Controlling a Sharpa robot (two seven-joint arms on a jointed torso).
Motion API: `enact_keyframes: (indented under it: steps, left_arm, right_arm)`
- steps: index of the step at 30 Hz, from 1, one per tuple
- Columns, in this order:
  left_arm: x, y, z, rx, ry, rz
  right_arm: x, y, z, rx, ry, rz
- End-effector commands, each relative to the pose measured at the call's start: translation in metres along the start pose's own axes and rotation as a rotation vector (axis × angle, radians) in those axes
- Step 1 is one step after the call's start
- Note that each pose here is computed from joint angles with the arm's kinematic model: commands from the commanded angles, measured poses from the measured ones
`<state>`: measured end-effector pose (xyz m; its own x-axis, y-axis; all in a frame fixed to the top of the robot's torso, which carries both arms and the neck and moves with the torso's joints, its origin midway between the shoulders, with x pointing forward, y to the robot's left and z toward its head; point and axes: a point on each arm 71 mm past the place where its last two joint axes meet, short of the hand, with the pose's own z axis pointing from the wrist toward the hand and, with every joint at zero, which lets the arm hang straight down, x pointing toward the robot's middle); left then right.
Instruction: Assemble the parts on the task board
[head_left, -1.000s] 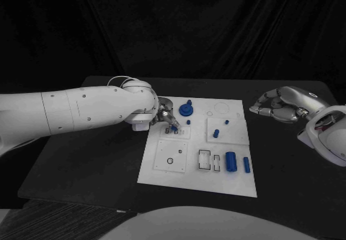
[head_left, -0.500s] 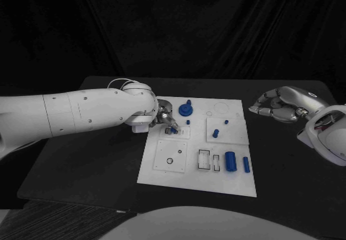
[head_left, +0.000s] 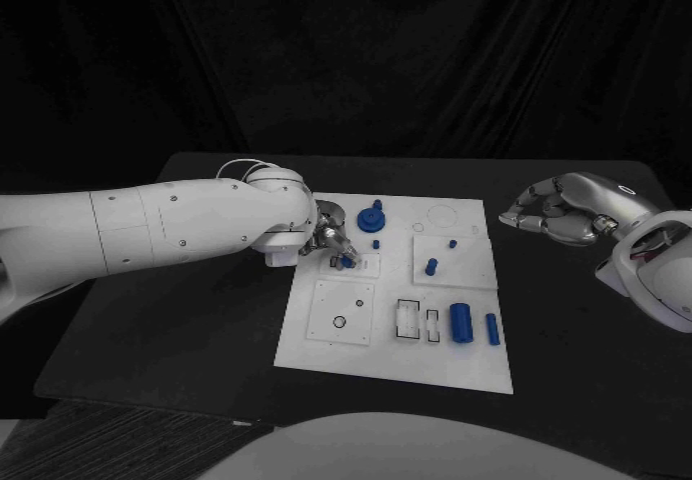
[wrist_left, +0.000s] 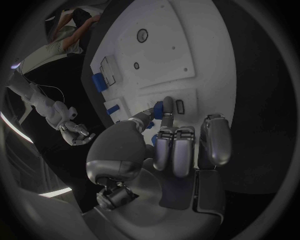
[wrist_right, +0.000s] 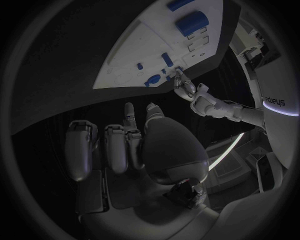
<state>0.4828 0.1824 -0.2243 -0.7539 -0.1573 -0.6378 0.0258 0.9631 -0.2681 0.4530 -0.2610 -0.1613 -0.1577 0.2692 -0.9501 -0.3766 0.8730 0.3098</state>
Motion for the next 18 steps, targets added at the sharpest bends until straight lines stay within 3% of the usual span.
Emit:
enact_keyframes:
  steps: [1, 18]
  left_arm:
    - [0.0045, -0.0011, 0.0016, 0.007, 0.023, 0.004]
    - [0.0039, -0.002, 0.003, 0.011, 0.016, -0.001]
  right_arm:
    - [0.0008, -0.0011, -0.0007, 0.016, 0.003, -0.001]
    - [0.0011, -0.001, -0.0002, 0.015, 0.006, -0.002]
